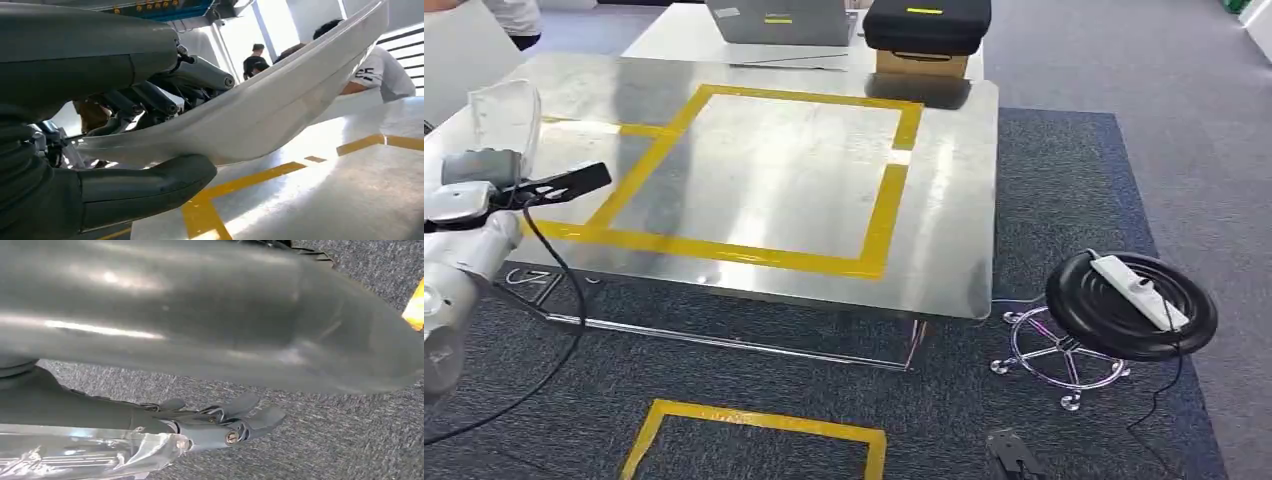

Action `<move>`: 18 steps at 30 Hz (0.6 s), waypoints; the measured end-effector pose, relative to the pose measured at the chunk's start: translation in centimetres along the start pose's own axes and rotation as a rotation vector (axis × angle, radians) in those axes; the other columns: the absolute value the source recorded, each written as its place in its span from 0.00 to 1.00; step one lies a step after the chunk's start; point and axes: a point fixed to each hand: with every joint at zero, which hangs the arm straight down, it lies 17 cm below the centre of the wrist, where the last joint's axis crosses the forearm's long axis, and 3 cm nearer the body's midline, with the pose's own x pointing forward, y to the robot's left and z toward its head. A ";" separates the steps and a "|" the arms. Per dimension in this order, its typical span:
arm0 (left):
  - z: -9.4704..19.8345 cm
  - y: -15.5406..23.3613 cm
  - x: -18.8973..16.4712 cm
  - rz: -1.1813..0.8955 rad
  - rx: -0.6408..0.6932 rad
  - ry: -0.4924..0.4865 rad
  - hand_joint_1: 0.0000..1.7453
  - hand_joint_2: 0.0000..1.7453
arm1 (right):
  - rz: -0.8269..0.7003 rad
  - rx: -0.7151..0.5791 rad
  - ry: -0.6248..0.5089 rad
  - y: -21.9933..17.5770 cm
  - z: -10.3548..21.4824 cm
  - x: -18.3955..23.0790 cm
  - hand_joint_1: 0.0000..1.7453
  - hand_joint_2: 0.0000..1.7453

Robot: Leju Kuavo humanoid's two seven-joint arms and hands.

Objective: Take the parts from the cabinet and place them on the table.

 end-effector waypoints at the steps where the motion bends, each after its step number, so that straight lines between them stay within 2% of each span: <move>1: 0.0 -0.1 0.2 0.000 0.000 -0.003 1.00 1.00 | -0.001 -0.001 0.000 0.0 0.0 0.0 0.00 0.00; 2: 0.1 -0.1 0.3 0.001 0.000 -0.005 1.00 1.00 | -0.001 -0.001 0.001 0.0 0.0 0.0 0.00 0.00; 3: 0.1 -0.2 0.5 0.002 -0.001 -0.007 0.00 1.00 | -0.001 -0.001 0.001 0.0 0.0 -0.1 0.00 0.00; 13: 0.4 -1.0 0.6 -0.001 -0.003 -0.010 0.00 1.00 | 0.001 -0.002 0.003 0.0 0.0 -0.2 0.00 0.00; 14: 0.4 -1.1 0.5 -0.002 -0.006 -0.009 0.00 0.00 | 0.001 -0.002 0.003 0.0 0.0 -0.2 0.00 0.00; 18: 0.6 -1.8 0.5 -0.002 -0.013 -0.015 0.00 0.00 | 0.004 -0.001 0.005 0.1 0.0 -0.4 0.00 0.00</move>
